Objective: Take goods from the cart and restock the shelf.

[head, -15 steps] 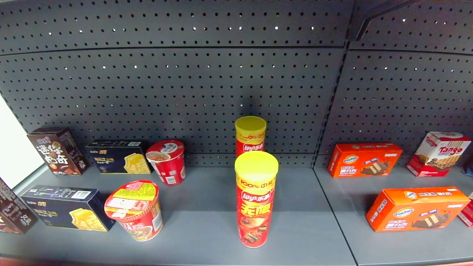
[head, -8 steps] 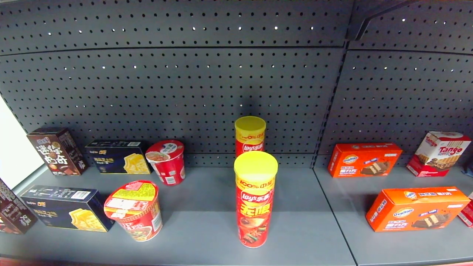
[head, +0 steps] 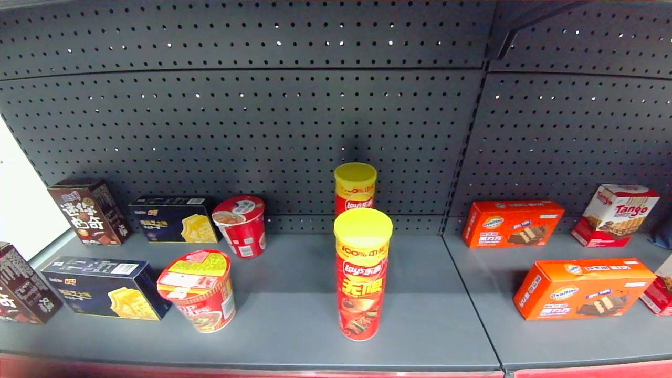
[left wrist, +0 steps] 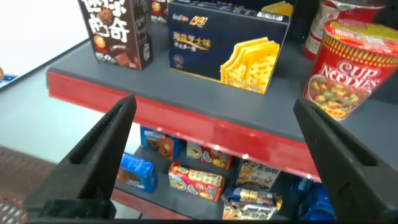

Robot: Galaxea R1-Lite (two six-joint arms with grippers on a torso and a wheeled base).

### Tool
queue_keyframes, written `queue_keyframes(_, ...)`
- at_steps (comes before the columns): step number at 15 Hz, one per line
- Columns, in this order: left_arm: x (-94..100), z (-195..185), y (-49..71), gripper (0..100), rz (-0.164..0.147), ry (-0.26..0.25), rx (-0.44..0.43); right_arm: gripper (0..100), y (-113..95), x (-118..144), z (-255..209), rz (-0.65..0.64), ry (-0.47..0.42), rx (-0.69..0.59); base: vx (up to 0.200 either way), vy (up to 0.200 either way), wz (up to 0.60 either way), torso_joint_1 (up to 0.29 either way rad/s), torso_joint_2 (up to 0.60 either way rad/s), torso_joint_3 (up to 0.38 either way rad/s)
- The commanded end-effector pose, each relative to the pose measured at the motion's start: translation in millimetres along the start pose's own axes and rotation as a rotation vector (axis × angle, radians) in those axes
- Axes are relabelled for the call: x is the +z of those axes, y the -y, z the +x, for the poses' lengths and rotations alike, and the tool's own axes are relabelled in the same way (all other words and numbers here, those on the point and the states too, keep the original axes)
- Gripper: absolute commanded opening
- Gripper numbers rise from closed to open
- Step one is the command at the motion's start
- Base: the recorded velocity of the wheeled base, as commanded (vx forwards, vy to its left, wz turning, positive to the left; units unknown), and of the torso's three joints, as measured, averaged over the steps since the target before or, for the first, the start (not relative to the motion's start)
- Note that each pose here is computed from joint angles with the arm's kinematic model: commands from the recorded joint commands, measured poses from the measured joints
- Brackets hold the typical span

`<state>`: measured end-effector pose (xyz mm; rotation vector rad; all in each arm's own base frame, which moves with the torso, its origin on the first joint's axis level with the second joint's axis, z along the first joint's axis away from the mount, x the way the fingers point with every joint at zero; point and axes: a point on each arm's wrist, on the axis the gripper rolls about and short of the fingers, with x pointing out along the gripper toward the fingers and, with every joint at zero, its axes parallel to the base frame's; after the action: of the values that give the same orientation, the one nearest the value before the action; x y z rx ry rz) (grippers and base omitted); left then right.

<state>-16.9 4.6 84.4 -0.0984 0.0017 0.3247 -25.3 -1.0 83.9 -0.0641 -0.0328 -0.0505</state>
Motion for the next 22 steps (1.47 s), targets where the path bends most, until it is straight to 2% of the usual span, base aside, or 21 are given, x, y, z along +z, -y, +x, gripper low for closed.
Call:
queue_keyframes(1,-0.2,0.3,0.0,100,-0.002,-0.005,0.002,100,-0.1,-0.4,0.1,0.000,-0.005,0.001,0.000,0.000,0.00,0.000,0.00,0.000)
queue_keyframes(10,-0.2,0.3,0.1,100,-0.004,-0.005,0.000,100,-0.2,-0.4,0.1,0.003,-0.005,0.008,0.000,0.000,0.00,0.000,0.00,0.000)
queue_keyframes(14,-0.2,0.3,0.0,100,-0.014,-0.005,0.002,100,-0.4,-0.4,0.1,-0.004,-0.004,0.016,0.000,0.000,0.00,0.000,0.00,0.000)
queue_keyframes(22,-0.2,0.3,0.1,100,-0.007,-0.005,0.000,100,-0.3,-0.3,0.0,0.005,-0.006,0.018,0.000,0.000,0.00,0.000,0.00,0.000)
